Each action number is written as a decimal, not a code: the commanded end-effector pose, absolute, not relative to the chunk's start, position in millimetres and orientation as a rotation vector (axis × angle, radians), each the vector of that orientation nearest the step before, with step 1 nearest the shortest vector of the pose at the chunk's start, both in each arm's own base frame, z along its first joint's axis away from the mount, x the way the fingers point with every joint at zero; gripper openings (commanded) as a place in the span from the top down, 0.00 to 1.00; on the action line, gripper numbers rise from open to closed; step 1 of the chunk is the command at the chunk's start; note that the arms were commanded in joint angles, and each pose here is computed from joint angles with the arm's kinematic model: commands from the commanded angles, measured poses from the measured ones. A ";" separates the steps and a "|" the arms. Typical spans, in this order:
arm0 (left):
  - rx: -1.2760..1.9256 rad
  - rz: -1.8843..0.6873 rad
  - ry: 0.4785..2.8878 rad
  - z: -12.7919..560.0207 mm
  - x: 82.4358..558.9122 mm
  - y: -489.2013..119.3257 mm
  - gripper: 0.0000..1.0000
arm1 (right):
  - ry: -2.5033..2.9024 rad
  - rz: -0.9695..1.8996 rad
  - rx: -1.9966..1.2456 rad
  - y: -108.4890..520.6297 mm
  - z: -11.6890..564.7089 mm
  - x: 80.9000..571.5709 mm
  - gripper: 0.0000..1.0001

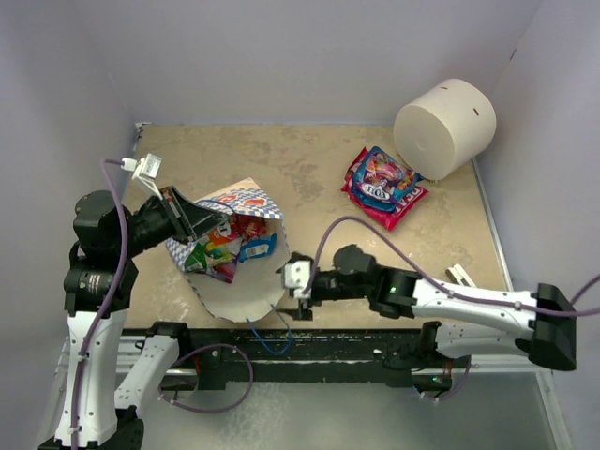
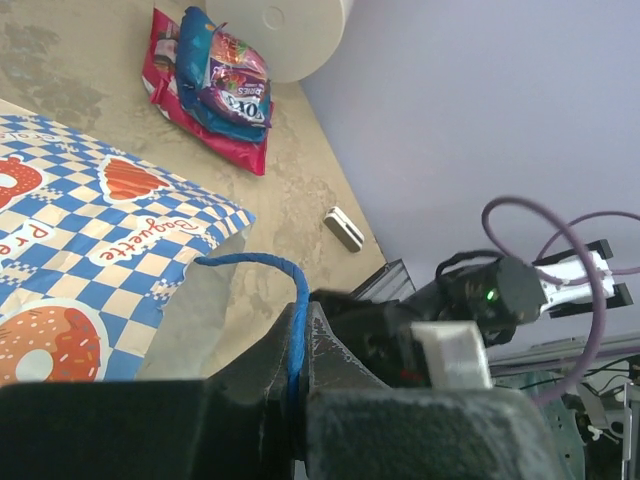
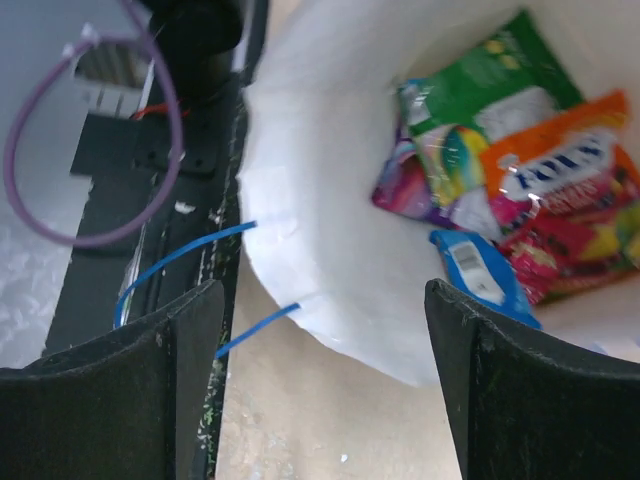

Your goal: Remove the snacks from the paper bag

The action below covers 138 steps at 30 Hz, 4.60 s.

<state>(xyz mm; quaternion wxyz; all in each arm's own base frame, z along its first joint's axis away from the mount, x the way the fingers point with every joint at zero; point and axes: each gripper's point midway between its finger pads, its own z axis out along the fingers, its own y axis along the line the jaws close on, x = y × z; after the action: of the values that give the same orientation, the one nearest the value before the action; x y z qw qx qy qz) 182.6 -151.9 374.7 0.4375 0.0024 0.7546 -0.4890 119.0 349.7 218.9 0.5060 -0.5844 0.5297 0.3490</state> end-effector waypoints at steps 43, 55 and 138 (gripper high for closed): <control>-0.039 -1.291 1.897 367.7 170.1 -156.2 1.00 | 1.345 -0.045 -1.658 428.1 84.6 308.9 0.71; -0.110 -1.229 1.906 362.1 180.1 -148.9 1.00 | 1.219 0.286 -1.724 426.4 145.7 227.9 0.90; 0.045 -1.292 1.969 352.0 161.1 -159.2 1.00 | 1.769 0.770 -0.481 227.3 239.8 282.1 0.23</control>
<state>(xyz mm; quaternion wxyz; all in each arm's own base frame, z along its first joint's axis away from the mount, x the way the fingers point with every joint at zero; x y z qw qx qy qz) 167.6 -159.6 346.0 0.3656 -0.0013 0.7781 -0.5108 315.7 160.6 168.9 0.4732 -0.0336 0.8459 0.2437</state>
